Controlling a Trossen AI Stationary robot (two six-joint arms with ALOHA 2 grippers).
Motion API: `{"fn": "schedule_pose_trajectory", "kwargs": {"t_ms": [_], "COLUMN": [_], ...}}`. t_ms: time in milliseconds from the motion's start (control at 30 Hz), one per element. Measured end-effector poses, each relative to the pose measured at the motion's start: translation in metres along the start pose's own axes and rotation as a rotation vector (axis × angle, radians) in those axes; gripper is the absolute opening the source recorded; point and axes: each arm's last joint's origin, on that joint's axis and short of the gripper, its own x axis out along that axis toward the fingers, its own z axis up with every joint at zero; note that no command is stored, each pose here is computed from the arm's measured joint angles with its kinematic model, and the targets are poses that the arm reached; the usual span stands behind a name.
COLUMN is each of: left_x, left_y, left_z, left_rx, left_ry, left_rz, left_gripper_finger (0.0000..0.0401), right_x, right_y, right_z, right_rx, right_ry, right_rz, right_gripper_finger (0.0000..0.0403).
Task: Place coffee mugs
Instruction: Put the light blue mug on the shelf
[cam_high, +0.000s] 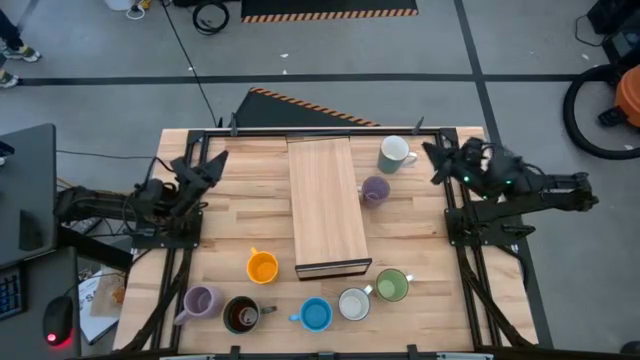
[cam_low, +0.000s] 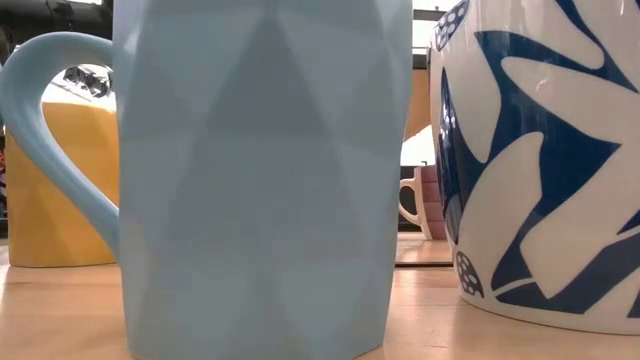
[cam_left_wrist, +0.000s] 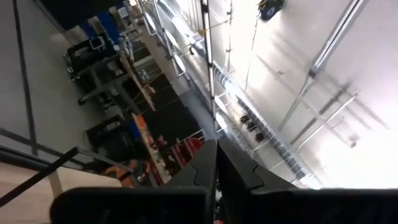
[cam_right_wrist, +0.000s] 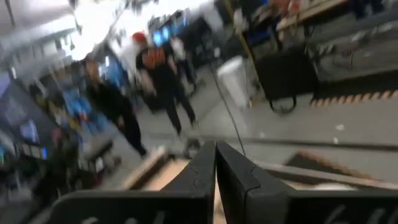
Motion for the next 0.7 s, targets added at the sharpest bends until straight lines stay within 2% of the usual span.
{"fn": "schedule_pose_trajectory", "kwargs": {"t_ms": [200, 333, 533, 633, 700], "left_x": [0.016, 0.026, 0.040, 0.045, 0.046], "left_y": [-0.024, -0.038, -0.057, -0.070, -0.078], "left_z": [0.000, -0.001, -0.004, -0.003, -0.003], "left_rx": [0.117, 0.199, 0.279, 0.316, 0.339], "left_ry": [0.072, 0.141, 0.234, 0.347, 0.487], "left_rz": [0.070, 0.125, 0.204, 0.196, 0.176], "left_gripper_finger": [0.0020, 0.0021, 0.0021, 0.0021, 0.0021], "right_x": [0.018, 0.033, 0.060, 0.071, 0.077], "right_y": [0.011, 0.014, 0.021, 0.023, 0.025], "right_z": [-0.004, -0.003, 0.003, 0.006, 0.009], "right_rx": [-0.148, -0.195, -0.202, -0.235, -0.255], "right_ry": [0.178, 0.290, 0.450, 0.485, 0.490], "right_rz": [-0.052, -0.094, -0.035, -0.014, -0.002], "right_gripper_finger": [0.0019, 0.0019, 0.0019, 0.0019, 0.0019]}}
